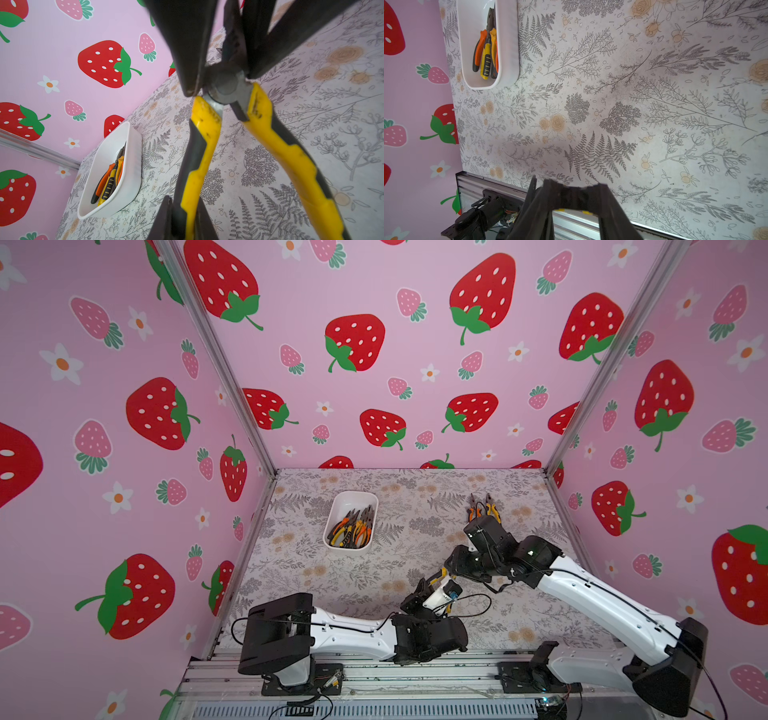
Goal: Take the pliers out of the storage box
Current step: Place the pliers at the center of the board.
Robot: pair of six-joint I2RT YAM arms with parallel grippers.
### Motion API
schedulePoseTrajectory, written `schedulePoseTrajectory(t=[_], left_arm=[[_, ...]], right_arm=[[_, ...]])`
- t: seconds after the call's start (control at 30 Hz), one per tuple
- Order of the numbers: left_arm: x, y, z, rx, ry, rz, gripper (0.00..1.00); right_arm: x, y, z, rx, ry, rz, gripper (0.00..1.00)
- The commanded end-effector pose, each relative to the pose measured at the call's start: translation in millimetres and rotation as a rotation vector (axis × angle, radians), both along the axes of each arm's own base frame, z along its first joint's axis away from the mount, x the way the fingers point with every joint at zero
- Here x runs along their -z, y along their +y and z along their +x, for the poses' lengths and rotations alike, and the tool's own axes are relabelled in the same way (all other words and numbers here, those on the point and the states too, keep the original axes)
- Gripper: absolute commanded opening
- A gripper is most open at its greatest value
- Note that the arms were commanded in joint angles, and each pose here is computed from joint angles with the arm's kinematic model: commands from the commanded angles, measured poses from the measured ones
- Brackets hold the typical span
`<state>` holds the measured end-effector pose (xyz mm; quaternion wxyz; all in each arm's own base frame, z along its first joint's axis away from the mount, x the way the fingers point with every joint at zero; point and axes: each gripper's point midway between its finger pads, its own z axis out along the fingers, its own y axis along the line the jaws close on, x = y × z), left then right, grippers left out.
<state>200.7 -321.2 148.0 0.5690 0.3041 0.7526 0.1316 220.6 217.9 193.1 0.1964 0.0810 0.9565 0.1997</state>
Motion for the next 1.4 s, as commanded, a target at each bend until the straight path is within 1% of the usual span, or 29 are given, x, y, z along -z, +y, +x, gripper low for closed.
schedulePoseTrajectory(t=[0.0, 0.13, 0.37, 0.4, 0.47, 0.6, 0.73, 0.83, 1.0, 1.03, 1.1, 1.17, 1.23, 1.37], left_arm=[[-34.8, -6.2, 5.4, -0.047, -0.056, -0.112, 0.00], [-34.0, -6.5, 5.4, -0.047, -0.054, -0.112, 0.00], [-32.7, -12.8, 4.6, -0.039, -0.029, -0.128, 0.00], [-34.3, -14.3, 4.6, -0.040, -0.024, -0.137, 0.00], [-34.1, -16.8, 3.8, -0.042, -0.003, -0.149, 0.00], [-39.9, -22.3, 2.6, -0.059, 0.041, -0.187, 0.00], [-45.7, -28.9, 0.4, -0.070, 0.095, -0.215, 0.00], [-51.5, -33.4, -0.4, -0.067, 0.111, -0.229, 0.00], [-60.5, -34.9, 0.1, -0.062, 0.103, -0.243, 0.00], [-60.8, -34.7, 0.2, -0.062, 0.101, -0.243, 0.00], [-62.0, -34.2, 0.1, -0.061, 0.100, -0.248, 0.00], [-62.4, -33.2, -0.2, -0.060, 0.103, -0.255, 0.00], [-62.3, -32.9, -0.8, -0.056, 0.106, -0.263, 0.00], [-61.2, -30.0, -2.4, -0.048, 0.117, -0.287, 0.00]], right_arm=[[9.7, -1.8, -0.6, 0.007, 0.012, -0.023, 0.37], [7.9, -1.8, 0.8, 0.014, 0.005, -0.020, 0.30], [9.6, -2.3, 2.4, 0.030, 0.004, -0.021, 0.25], [10.3, -1.9, 2.7, 0.032, 0.006, -0.022, 0.22], [11.2, -2.2, 3.2, 0.038, 0.004, -0.026, 0.21], [11.8, -4.3, 7.0, 0.056, -0.010, -0.045, 0.21], [13.8, -1.7, 10.7, 0.057, -0.009, -0.065, 0.26], [16.5, 2.0, 11.9, 0.056, -0.003, -0.061, 0.29], [18.7, 6.0, 10.8, 0.052, 0.008, -0.049, 0.30], [19.3, 6.0, 9.9, 0.051, 0.012, -0.048, 0.29], [20.3, 5.3, 8.7, 0.053, 0.016, -0.046, 0.19], [21.0, 3.7, 7.8, 0.059, 0.017, -0.045, 0.01], [19.4, 3.0, 7.9, 0.065, 0.012, -0.042, 0.00], [6.7, -1.4, 14.2, 0.065, -0.040, -0.061, 0.00]])
